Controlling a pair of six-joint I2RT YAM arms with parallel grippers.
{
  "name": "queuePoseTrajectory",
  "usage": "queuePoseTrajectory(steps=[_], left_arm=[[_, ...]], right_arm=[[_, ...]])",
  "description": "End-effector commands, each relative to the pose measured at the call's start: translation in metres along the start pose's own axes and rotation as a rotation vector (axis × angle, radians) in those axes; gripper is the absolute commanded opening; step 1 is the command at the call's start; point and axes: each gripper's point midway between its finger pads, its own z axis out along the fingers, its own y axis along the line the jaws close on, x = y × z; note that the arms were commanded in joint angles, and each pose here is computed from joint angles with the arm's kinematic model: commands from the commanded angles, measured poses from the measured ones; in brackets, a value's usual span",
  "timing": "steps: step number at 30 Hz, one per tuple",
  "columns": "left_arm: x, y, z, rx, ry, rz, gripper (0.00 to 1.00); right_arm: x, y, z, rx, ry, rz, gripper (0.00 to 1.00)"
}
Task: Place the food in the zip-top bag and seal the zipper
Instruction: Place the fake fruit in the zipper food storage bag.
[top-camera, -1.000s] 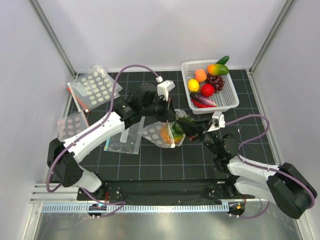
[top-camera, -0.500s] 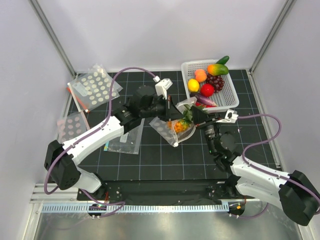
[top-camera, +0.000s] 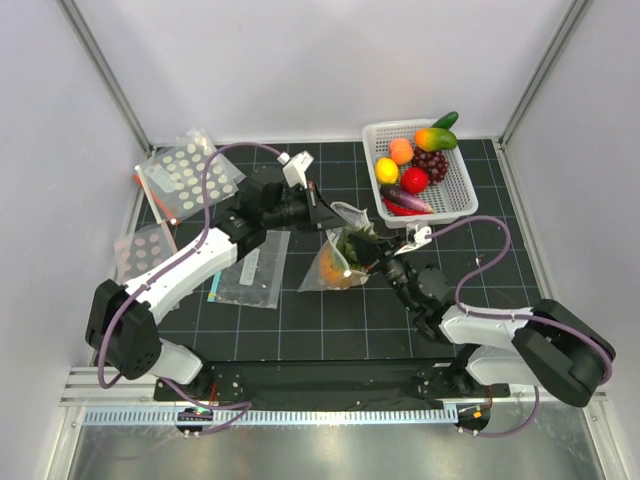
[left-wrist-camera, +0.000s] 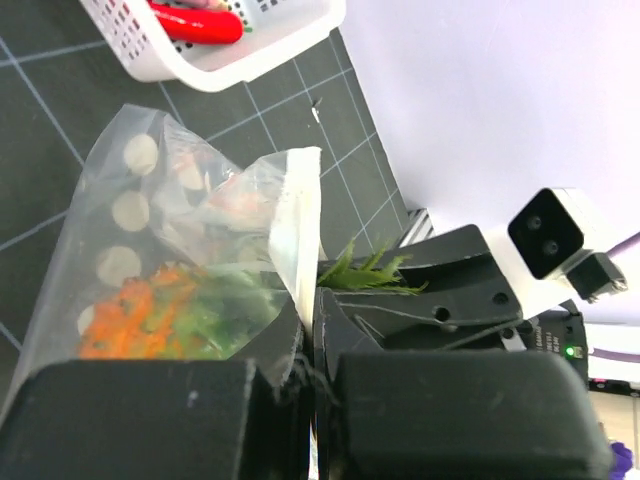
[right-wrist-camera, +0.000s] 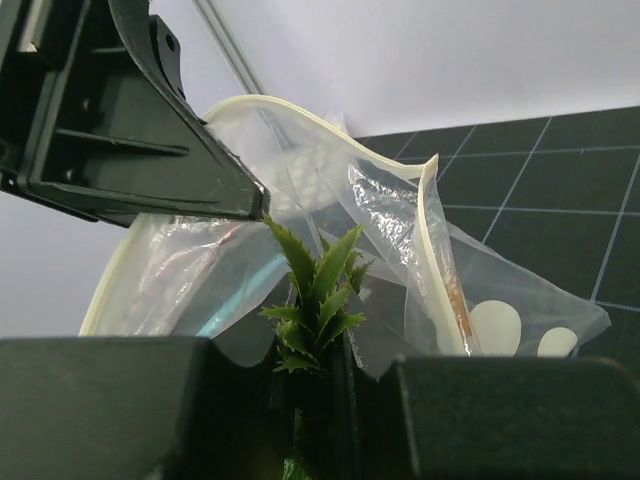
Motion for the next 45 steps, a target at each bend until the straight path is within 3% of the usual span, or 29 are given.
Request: queuePoseTrajectory(steps=[1,3,8,9,10,13,14,19,26,32,39,45], left_arm=[[-0.014,-0.043,-0.017,0.151,-0.048,0.032,0.00],[-0.014,-0.043,-0.017,0.149,-0.053,0.033,0.00],[-0.014,-0.039,-0.016,0.135,-0.060,0.039,0.00],[-0.014,-0.038,-0.015,0.133,-0.060,0.042,0.00],[-0.016,-0.039,-0.016,0.130,-0.067,0.049,0.00],[-0.018,-0.029,-0.018,0.074,-0.088,0.061,0.00],[-0.020,-0.028,-0.021,0.059,-0.101,0.068,0.00],[-0.030,0.003,-0.030,-0.129,-0.170,0.092,0.00],[-0.029,0.016,-0.024,-0.183,-0.155,0.098,0.00],[-0.035,0.028,-0.031,-0.265,-0.185,0.116,0.00],[-0.045,0.044,-0.055,-0.402,-0.267,0.127,0.00],[-0.049,0.042,-0.065,-0.415,-0.295,0.135,0.01]], right_arm=[[-0.050,0.029,0.007,-0.114,-0.198,0.032,0.01],[-0.046,0.026,0.010,-0.080,-0.186,0.038,0.04],[-0.036,0.025,0.021,-0.021,-0.109,0.088,0.20],[-0.034,0.028,0.023,-0.022,-0.087,0.079,0.36],[-0.039,0.029,0.024,-0.013,-0.087,0.079,0.44],[-0.043,0.029,0.022,-0.003,-0.084,0.066,0.66],[-0.049,0.032,0.020,-0.006,-0.081,0.059,0.67],[-0.059,0.015,0.024,0.210,0.071,0.015,0.65],[-0.062,0.003,0.020,0.321,0.151,-0.043,0.63],[-0.028,-0.007,0.025,0.392,0.345,-0.120,0.59],[-0.001,-0.018,0.024,0.441,0.390,-0.087,0.45],[0.042,-0.013,0.032,0.429,0.505,-0.016,0.48]])
